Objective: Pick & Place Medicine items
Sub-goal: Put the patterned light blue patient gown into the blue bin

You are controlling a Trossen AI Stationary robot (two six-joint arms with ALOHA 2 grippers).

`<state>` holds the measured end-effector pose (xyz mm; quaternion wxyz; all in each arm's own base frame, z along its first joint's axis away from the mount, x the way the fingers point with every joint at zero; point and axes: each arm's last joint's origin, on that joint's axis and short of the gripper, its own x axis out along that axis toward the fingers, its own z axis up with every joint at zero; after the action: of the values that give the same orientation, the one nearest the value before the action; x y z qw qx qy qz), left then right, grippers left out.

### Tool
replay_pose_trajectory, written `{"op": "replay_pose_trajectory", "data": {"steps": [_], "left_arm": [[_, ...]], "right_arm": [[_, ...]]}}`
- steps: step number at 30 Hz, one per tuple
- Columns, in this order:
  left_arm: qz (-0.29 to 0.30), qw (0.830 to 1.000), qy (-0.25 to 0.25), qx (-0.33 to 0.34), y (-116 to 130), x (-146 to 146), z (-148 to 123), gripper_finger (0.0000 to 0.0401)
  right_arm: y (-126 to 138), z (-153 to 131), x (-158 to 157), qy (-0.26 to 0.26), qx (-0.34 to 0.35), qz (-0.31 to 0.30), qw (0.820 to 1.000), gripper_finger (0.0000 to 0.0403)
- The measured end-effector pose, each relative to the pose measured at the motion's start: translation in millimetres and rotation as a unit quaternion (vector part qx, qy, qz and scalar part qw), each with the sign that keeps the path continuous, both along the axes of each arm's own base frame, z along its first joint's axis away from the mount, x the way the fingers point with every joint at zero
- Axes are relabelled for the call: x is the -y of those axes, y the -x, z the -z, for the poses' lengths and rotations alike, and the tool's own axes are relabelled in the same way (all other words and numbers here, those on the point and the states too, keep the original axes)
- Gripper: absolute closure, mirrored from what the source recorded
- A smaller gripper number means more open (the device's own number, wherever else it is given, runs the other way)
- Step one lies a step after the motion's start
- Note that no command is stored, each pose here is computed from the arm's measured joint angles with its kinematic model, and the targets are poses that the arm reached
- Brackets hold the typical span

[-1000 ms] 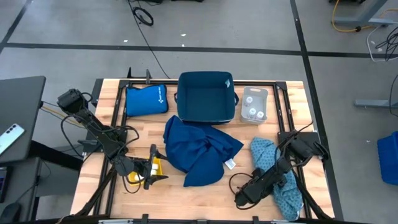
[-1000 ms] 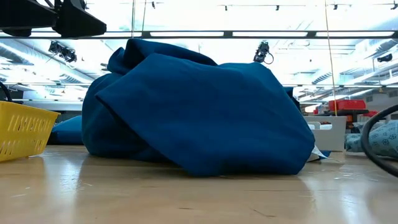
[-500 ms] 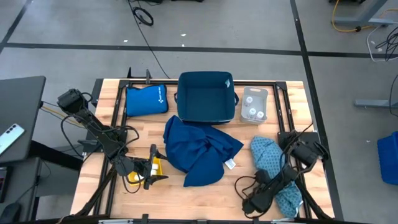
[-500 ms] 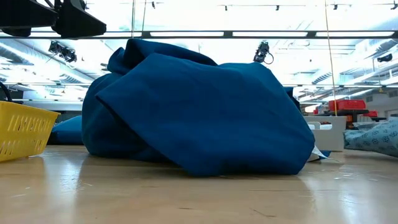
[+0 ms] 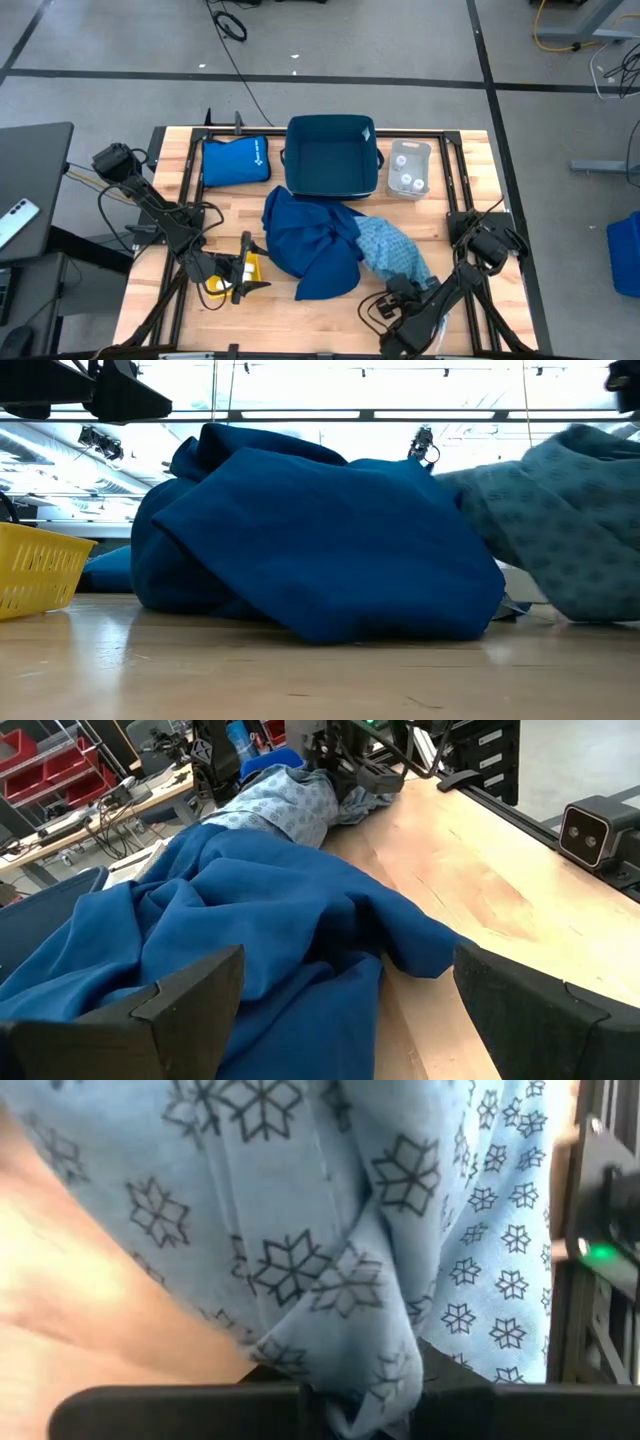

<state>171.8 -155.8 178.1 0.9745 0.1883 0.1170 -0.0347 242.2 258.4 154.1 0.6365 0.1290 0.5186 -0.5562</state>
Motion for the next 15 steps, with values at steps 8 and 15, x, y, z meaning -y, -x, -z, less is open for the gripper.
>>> {"op": "replay_pose_trajectory", "data": {"steps": [8,15], "left_arm": [[0.005,1.0,0.008,-0.002,0,0,0,0.0039],[0.006,1.0,0.021,-0.004,0,1,0,0.0039]], "right_arm": [[-12,-11,14,0.04,0.039,-0.06,0.997,0.0359],[-28,-46,38,0.112,0.121,-0.147,0.975,0.036]]}}
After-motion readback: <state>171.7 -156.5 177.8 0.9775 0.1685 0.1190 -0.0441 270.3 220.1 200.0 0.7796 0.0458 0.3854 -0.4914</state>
